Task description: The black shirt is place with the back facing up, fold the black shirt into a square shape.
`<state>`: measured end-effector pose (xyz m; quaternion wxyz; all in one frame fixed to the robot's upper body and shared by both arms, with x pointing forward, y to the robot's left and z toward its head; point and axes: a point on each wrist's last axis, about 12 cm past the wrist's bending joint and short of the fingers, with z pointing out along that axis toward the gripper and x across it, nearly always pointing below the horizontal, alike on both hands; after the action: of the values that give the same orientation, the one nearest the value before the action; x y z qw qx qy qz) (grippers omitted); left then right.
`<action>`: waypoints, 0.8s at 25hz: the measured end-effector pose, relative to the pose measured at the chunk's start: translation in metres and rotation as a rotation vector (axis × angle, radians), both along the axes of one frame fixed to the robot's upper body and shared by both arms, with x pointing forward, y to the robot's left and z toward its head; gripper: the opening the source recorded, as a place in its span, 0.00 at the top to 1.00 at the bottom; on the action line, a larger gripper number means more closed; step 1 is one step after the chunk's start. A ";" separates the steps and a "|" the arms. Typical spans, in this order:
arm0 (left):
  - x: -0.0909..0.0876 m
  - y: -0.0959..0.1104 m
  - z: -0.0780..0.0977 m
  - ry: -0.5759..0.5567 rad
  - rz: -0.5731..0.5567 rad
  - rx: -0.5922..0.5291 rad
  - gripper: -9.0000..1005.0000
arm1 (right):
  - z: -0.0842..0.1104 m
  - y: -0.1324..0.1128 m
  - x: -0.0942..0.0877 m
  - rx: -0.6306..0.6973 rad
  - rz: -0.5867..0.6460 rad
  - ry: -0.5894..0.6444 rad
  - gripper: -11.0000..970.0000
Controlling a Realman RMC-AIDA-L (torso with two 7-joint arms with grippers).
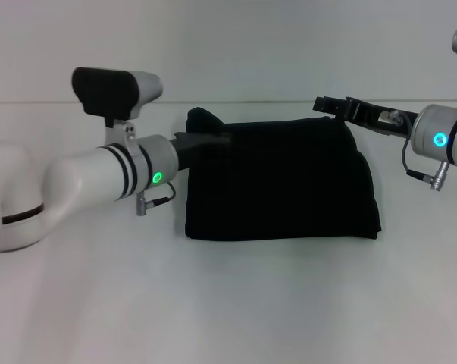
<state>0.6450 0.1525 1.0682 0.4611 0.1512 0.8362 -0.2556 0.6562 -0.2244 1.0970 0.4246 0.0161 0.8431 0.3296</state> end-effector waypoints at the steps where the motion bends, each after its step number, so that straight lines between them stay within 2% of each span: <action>1: 0.000 -0.001 0.000 -0.003 0.000 0.000 0.96 | 0.000 0.000 0.000 0.000 0.000 0.000 0.40; 14: 0.009 -0.002 0.011 -0.039 -0.003 0.007 0.87 | -0.002 0.001 -0.002 0.005 0.003 0.007 0.40; 20: 0.010 -0.006 0.012 -0.069 -0.025 0.049 0.69 | -0.001 0.001 -0.001 0.013 0.001 0.006 0.40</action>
<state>0.6550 0.1465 1.0803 0.4826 0.1816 0.8239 -0.2352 0.6548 -0.2232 1.0955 0.4218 0.0195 0.8423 0.3352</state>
